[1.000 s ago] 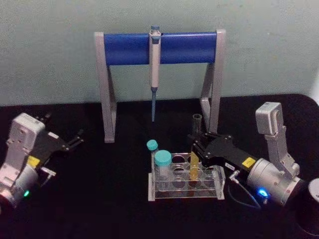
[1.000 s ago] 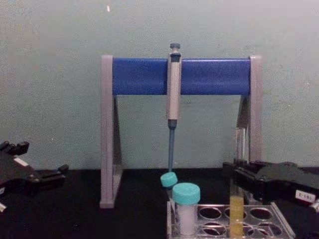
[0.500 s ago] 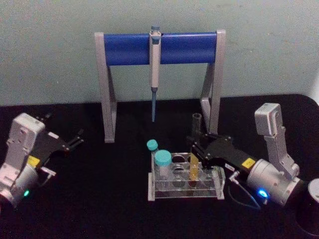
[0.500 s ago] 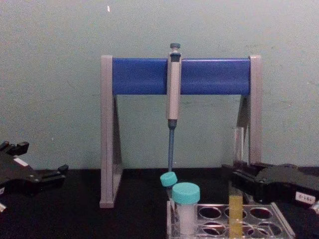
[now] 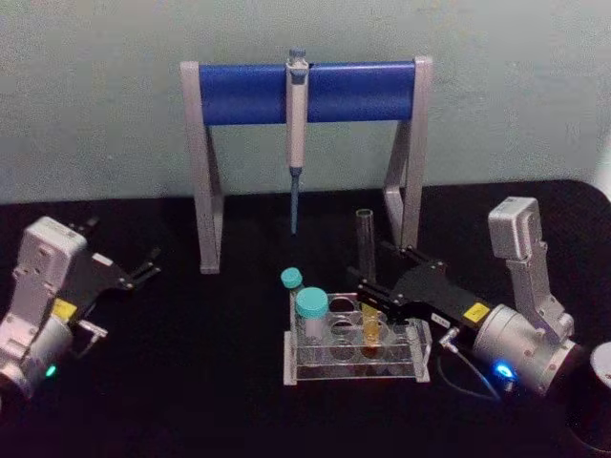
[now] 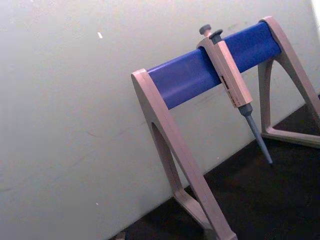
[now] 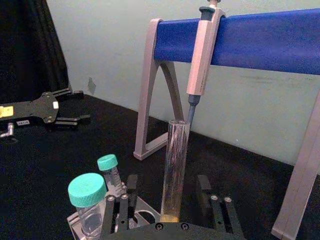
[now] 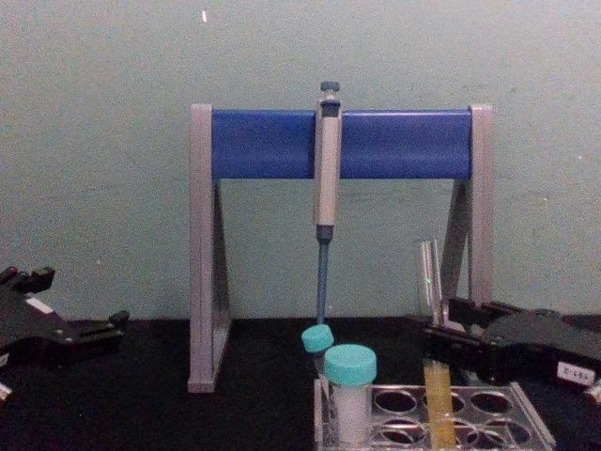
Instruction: Pick up the test tube from the test tube rack, shake it, then place it back into the test tube rack.
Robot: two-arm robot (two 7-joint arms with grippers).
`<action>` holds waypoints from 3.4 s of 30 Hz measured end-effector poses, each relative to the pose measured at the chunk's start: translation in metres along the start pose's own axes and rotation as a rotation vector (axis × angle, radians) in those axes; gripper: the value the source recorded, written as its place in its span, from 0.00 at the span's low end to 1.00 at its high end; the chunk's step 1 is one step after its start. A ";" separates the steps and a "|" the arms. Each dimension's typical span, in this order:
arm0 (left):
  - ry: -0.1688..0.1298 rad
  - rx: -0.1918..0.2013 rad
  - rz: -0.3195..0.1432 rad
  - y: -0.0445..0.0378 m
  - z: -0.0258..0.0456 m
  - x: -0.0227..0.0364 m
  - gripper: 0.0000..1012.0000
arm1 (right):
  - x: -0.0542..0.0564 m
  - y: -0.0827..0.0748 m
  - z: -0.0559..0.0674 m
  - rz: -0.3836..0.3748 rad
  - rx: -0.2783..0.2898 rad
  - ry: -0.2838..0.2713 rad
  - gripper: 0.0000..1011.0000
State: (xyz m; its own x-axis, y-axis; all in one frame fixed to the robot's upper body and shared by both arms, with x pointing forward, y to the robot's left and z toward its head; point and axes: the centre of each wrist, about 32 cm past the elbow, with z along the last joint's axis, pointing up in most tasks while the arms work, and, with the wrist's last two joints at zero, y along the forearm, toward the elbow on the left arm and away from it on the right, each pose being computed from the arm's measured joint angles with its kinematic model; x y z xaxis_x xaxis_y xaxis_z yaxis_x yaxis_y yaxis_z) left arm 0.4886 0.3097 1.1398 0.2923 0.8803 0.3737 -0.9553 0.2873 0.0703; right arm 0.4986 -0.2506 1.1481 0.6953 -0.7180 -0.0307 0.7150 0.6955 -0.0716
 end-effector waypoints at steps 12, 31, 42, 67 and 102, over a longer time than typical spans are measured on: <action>0.000 0.000 0.000 0.0000 0.0000 0.0000 1.00 | 0.000 0.000 0.000 0.000 0.002 0.001 0.99; 0.000 0.000 0.000 0.0000 0.0000 0.0000 1.00 | -0.002 -0.044 0.006 -0.069 0.013 -0.038 0.99; 0.000 0.000 0.000 0.0000 0.0000 0.0000 1.00 | -0.006 -0.057 -0.005 -0.331 0.020 -0.106 0.99; 0.000 0.000 0.000 0.0000 0.0000 0.0000 1.00 | -0.011 -0.036 -0.051 -0.474 -0.076 -0.047 0.99; 0.000 0.000 0.000 0.0000 0.0000 0.0000 1.00 | -0.011 -0.035 -0.052 -0.468 -0.080 -0.044 0.99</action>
State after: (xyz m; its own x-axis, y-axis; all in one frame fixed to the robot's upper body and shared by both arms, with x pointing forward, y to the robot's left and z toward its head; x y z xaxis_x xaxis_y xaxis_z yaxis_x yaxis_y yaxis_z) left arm 0.4886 0.3097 1.1398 0.2923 0.8803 0.3737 -0.9552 0.2873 0.0702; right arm 0.4622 -0.2684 1.0987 0.3034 -0.9506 0.0655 0.9455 0.2918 -0.1442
